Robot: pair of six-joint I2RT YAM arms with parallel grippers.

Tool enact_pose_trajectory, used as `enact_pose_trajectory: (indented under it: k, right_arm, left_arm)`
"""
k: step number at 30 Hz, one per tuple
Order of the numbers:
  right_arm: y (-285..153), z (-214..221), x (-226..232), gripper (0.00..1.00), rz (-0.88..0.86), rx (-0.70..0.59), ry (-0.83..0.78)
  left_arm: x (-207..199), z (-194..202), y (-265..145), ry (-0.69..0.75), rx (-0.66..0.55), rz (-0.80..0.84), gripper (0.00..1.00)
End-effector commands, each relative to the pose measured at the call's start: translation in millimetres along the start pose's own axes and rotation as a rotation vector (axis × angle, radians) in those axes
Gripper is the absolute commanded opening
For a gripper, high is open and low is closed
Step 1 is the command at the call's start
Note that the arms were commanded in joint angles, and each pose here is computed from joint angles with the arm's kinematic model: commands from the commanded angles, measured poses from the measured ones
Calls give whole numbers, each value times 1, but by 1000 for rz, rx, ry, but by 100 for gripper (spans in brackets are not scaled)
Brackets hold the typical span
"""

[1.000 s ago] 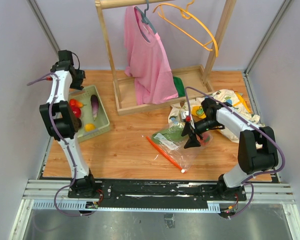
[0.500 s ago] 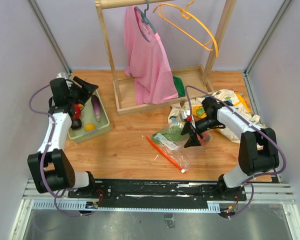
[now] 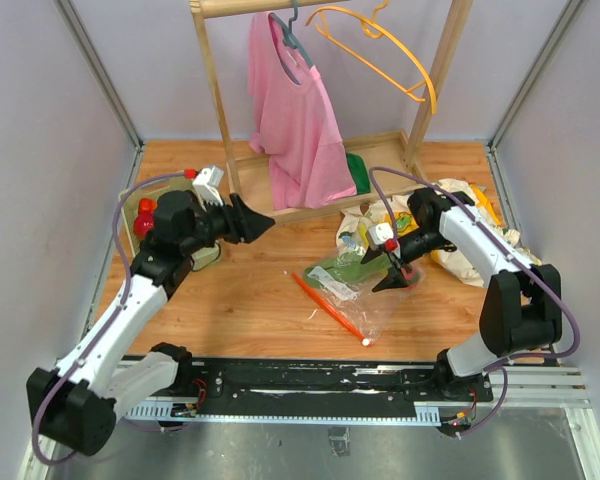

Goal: Open the zip-top bag and remove the fake food
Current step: Open the zipper of the food storage bag at the center of the board.

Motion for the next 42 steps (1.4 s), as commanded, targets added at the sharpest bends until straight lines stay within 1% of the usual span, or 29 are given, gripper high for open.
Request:
enact_pose_trajectory:
  k: [1,4,5,7,10,11,13,15,18,21,23,26,28,30,35,42]
  right_arm:
    - [-9,-9,7,71,1,0,-102]
    - [-10,-9,7,71,1,21,-138]
    - [-11,-9,7,71,-1,32,-154]
    - [-12,-8,7,71,-7,63,-185]
    - [-14,-6,5,71,-11,114,-216]
    - [-15,-6,5,71,-13,125,-223]
    - [-16,-6,4,72,-18,142,-239]
    - [-15,-4,5,72,-34,165,-261]
    - [-8,0,9,72,-90,223,-292]
    - [0,6,14,71,-146,268,-309]
    - [5,9,16,71,-166,284,-315]
    - [8,15,14,71,-171,310,-312]
    - [5,17,9,67,-157,359,-299]
    - [-3,18,7,64,-134,397,-272]
    - [-35,28,7,63,-53,426,-222]
    - [-80,48,9,62,7,502,-176]
  left_arm:
    - [-3,21,-18,131,-56,-63,64]
    - [-5,24,-38,157,-171,-101,64]
    - [-5,24,-45,173,-208,-112,65]
    - [-7,25,-59,193,-286,-128,75]
    - [-10,32,-75,159,-397,-107,96]
    - [-11,36,-78,139,-425,-86,99]
    - [-12,45,-81,109,-448,-25,99]
    - [-14,54,-79,58,-431,35,99]
    - [-12,70,-71,-31,-354,101,93]
    - [-8,86,-60,-111,-251,141,77]
    - [-4,96,-50,-141,-175,142,70]
    - [-5,110,-39,-128,-99,134,65]
    - [-8,118,-32,-111,-64,133,62]
    - [-13,129,-25,-98,-29,146,57]
    - [-24,160,-8,-81,73,163,52]
    - [-35,189,12,-61,186,187,52]
Point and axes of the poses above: each gripper's point midway between its finger pads, its own y axis out along the fingers, its own x axis along the line the jaws close on, z = x × y, the point moved 10 cm from there along -y, back along the fingers, and after that the axes turned 5 degrees about y, right-handed, at the moved point
